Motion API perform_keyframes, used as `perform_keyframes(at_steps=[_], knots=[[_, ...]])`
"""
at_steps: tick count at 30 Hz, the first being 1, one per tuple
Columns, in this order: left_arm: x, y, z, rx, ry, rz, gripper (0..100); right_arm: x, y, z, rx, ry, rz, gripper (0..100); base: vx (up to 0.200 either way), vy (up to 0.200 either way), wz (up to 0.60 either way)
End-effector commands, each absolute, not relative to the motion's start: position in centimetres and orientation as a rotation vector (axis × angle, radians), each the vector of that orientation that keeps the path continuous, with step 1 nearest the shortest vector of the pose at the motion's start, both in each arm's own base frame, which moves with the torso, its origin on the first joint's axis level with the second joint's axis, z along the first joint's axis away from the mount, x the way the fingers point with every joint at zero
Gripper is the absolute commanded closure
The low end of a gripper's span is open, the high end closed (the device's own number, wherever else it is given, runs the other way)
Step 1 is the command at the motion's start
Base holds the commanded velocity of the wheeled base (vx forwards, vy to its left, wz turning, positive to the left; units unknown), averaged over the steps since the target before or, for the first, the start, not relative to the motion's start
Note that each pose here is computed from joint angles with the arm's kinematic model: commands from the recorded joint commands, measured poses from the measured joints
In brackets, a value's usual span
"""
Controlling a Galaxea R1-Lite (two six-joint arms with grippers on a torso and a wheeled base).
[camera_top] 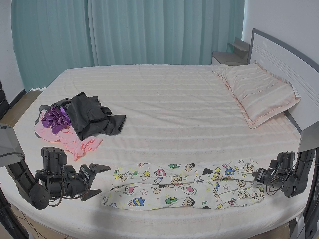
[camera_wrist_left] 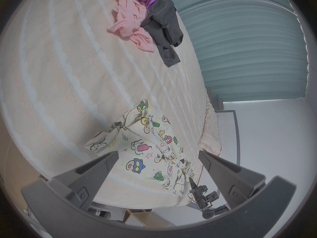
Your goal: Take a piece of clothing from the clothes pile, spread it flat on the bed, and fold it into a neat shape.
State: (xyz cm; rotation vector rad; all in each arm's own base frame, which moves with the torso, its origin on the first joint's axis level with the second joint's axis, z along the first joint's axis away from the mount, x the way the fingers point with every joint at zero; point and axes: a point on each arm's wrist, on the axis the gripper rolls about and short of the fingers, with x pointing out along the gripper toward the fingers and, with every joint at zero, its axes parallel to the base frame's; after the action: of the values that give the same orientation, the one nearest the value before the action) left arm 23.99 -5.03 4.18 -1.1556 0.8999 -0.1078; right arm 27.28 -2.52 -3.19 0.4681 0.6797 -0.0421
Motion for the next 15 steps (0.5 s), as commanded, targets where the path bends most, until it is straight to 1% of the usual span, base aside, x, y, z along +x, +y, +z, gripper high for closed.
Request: perform_keyframes(at_steps=[1, 6, 7, 12, 15], knots=[[24.0, -5.0, 4.1, -1.154, 0.905, -0.106, 0, 26.6, -3.1, -3.1, 0.455, 0.688, -0.054, 100, 0.0, 0.0, 0.0], [24.0, -5.0, 4.1, -1.154, 0.905, -0.106, 0, 26.7, -3.2, -3.5, 0.436, 0.701, -0.046, 100, 0.0, 0.0, 0.0], [24.0, -5.0, 4.1, -1.154, 0.904, -0.104, 0, 26.7, -3.2, -3.6, 0.433, 0.701, -0.044, 0, 0.0, 0.0, 0.0], [24.0, -5.1, 4.1, -1.153, 0.905, -0.106, 0, 26.7, -3.4, -3.2, 0.429, 0.678, -0.049, 0, 0.0, 0.0, 0.0], [24.0, -5.1, 4.1, -1.154, 0.906, -0.107, 0, 26.6, -4.0, -2.1, 0.43, 0.637, -0.062, 0, 0.0, 0.0, 0.0]])
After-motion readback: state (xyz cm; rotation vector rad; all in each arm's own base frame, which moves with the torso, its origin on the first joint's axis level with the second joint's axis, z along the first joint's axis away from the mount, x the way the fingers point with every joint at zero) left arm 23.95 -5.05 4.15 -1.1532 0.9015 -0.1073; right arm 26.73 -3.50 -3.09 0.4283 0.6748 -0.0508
